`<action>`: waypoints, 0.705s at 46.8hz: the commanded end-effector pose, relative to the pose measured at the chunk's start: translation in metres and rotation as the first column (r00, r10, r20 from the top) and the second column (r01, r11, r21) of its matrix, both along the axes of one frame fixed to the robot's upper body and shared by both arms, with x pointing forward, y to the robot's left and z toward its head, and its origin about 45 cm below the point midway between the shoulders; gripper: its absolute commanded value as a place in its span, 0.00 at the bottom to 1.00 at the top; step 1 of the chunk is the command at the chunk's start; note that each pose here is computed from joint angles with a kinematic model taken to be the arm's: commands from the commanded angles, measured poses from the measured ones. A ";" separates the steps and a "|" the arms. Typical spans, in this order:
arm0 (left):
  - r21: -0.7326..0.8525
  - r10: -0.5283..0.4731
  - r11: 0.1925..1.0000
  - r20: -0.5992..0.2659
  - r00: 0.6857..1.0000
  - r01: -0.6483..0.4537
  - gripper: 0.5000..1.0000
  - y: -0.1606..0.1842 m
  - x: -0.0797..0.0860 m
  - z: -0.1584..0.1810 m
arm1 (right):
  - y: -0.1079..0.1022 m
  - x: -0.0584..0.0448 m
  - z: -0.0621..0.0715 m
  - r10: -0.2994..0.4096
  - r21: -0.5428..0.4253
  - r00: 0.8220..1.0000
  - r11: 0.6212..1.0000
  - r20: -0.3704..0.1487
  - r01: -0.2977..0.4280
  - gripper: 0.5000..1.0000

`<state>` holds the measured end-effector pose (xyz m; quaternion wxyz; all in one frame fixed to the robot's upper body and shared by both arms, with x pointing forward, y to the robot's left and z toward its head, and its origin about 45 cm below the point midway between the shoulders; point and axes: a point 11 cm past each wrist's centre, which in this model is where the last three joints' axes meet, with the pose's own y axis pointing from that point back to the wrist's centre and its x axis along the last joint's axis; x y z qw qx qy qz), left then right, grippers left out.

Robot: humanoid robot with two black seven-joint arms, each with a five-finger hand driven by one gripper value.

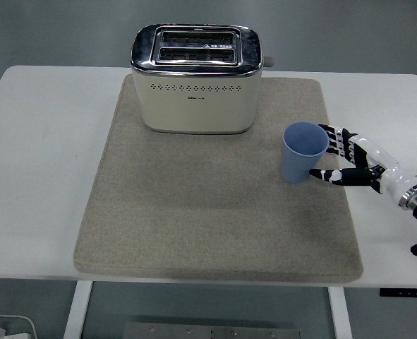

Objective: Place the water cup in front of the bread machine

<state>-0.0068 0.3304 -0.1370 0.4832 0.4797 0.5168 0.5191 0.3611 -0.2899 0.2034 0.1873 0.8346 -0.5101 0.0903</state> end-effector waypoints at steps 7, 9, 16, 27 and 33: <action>0.000 0.000 1.000 0.000 1.000 0.000 1.00 0.000 0.000 0.000 | 0.012 0.006 -0.002 0.008 0.004 1.000 1.000 0.000 -0.008 0.88; 0.000 0.000 1.000 0.000 1.000 0.000 1.00 0.000 0.000 0.000 | 0.013 0.006 -0.003 0.008 0.006 1.000 1.000 -0.003 -0.008 0.88; 0.000 -0.001 1.000 0.000 1.000 0.001 1.00 0.000 0.000 0.000 | 0.018 0.007 -0.007 0.012 0.006 1.000 1.000 -0.012 -0.012 0.88; 0.000 0.000 1.000 0.000 1.000 0.000 1.00 0.000 0.000 0.000 | 0.022 0.008 -0.006 0.017 0.014 1.000 1.000 -0.012 -0.017 0.88; 0.000 0.000 1.000 0.000 1.000 0.000 1.00 0.000 0.000 0.000 | 0.022 0.008 -0.006 0.019 0.015 1.000 1.000 -0.010 -0.018 0.88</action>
